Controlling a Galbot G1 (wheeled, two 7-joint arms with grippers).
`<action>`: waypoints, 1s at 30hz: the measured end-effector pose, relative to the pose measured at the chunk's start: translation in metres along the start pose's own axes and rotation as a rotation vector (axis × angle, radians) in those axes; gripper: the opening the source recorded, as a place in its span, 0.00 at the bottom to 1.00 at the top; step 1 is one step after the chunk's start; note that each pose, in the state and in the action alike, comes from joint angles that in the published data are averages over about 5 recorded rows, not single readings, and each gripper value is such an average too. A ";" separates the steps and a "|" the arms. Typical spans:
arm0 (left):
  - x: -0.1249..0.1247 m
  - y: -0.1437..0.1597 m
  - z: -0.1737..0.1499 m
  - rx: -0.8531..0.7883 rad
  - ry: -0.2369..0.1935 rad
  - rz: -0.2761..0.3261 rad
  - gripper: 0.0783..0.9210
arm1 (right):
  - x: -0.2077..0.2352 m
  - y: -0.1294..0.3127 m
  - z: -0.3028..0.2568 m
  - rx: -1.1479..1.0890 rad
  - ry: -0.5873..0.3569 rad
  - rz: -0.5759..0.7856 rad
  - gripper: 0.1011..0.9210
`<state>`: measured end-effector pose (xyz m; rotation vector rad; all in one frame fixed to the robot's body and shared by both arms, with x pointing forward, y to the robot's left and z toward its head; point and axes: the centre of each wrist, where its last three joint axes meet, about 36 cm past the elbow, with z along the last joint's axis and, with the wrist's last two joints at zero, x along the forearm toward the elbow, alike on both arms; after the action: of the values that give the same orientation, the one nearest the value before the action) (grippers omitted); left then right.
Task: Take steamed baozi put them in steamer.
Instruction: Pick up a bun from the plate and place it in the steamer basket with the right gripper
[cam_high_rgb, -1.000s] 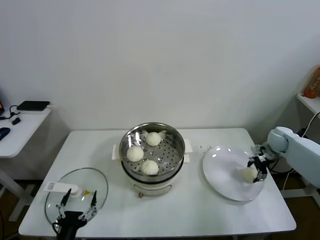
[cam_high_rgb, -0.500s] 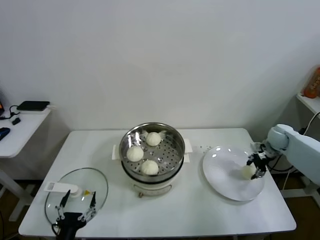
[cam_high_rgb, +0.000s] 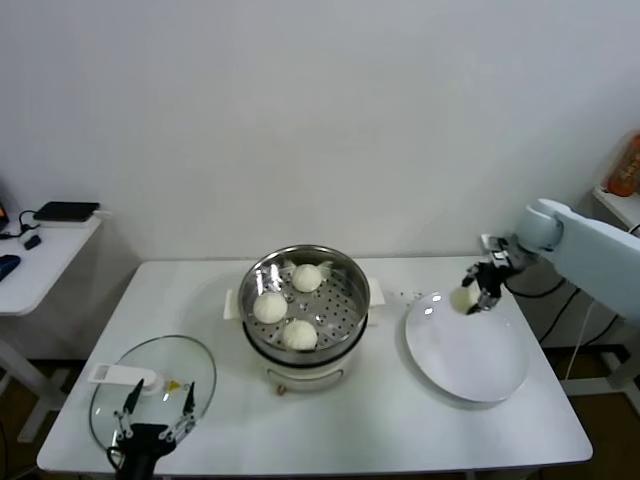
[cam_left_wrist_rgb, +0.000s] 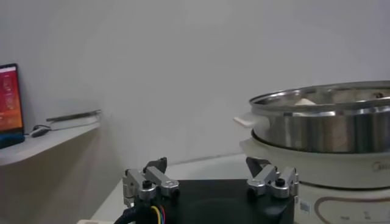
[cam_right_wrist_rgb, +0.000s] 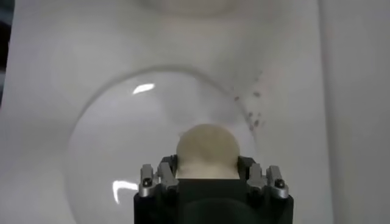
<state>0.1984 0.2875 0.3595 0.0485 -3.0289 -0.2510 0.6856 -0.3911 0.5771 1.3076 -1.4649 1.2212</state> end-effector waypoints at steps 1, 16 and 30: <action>0.000 0.000 0.000 -0.001 0.000 -0.001 0.88 | 0.007 -0.005 -0.010 0.006 -0.012 0.005 0.66; -0.002 -0.002 -0.005 -0.004 -0.003 -0.015 0.88 | 0.080 -0.057 -0.171 0.108 -0.171 0.045 0.66; -0.001 0.001 -0.007 0.001 -0.007 -0.031 0.88 | 0.049 -0.045 -0.280 0.209 -0.210 -0.035 0.66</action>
<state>0.1997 0.2871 0.3666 0.0950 -3.0368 -0.2522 0.7142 -0.1275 0.6896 1.6372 -1.4819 1.2717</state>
